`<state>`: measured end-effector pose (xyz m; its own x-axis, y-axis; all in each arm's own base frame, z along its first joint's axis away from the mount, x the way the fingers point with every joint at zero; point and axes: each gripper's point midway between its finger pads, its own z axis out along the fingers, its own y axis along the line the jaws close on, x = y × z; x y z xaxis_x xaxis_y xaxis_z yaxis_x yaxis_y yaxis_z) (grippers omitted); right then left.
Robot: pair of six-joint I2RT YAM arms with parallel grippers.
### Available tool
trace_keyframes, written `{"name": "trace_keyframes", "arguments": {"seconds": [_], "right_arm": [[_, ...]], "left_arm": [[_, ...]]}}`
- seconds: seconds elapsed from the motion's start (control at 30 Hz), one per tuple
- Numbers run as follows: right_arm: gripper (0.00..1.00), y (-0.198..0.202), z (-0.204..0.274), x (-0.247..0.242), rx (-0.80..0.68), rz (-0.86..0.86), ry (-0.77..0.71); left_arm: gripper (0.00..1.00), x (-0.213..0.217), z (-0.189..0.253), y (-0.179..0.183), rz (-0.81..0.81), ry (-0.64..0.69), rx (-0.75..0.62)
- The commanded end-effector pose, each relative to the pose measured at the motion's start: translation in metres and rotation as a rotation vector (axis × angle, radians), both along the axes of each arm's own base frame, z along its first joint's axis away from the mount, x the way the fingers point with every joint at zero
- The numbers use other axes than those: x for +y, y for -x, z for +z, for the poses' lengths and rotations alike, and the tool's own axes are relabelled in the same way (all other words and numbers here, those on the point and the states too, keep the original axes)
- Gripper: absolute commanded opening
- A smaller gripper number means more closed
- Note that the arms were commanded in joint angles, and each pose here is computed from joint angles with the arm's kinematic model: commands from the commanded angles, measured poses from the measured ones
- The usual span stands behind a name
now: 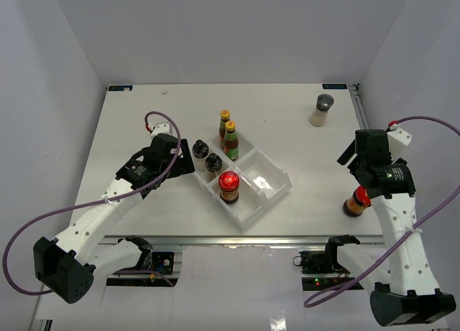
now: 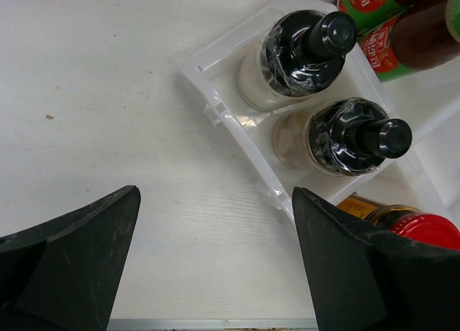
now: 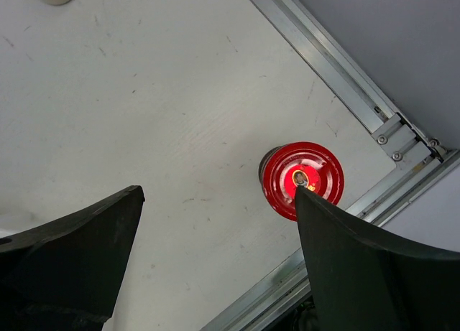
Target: Organize the condiment bottles
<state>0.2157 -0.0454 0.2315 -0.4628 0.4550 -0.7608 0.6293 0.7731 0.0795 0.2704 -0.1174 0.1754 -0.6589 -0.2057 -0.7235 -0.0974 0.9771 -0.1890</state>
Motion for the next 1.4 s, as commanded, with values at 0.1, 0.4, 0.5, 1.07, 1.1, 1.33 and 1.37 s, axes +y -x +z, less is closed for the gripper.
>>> {"name": "trace_keyframes", "arguments": {"seconds": [0.1,0.4,0.5,1.07,1.1,1.33,1.37], "right_arm": [[0.92,0.019,-0.035,-0.02,0.113,-0.139,-0.07],[0.93,0.041,-0.069,-0.036,0.157,-0.223,-0.096],[0.93,0.043,-0.078,-0.038,0.165,-0.23,-0.103],[0.95,0.019,-0.097,-0.039,0.105,-0.184,-0.135],[0.95,0.019,-0.099,-0.039,0.111,-0.188,-0.139],[0.96,0.024,-0.107,-0.045,0.125,-0.216,-0.119],[0.96,0.024,-0.109,-0.045,0.129,-0.217,-0.116]], "left_arm": [[0.98,0.001,-0.003,-0.003,-0.011,0.007,-0.027],[0.98,0.003,-0.013,-0.006,-0.004,-0.024,0.006],[0.98,0.001,-0.014,-0.006,-0.01,-0.018,0.011],[0.98,0.008,-0.012,-0.004,0.006,-0.032,0.0],[0.98,0.008,-0.012,-0.004,0.004,-0.034,-0.001],[0.98,0.007,-0.011,-0.005,-0.001,-0.037,-0.003],[0.98,0.007,-0.011,-0.005,-0.001,-0.036,-0.003]]}}
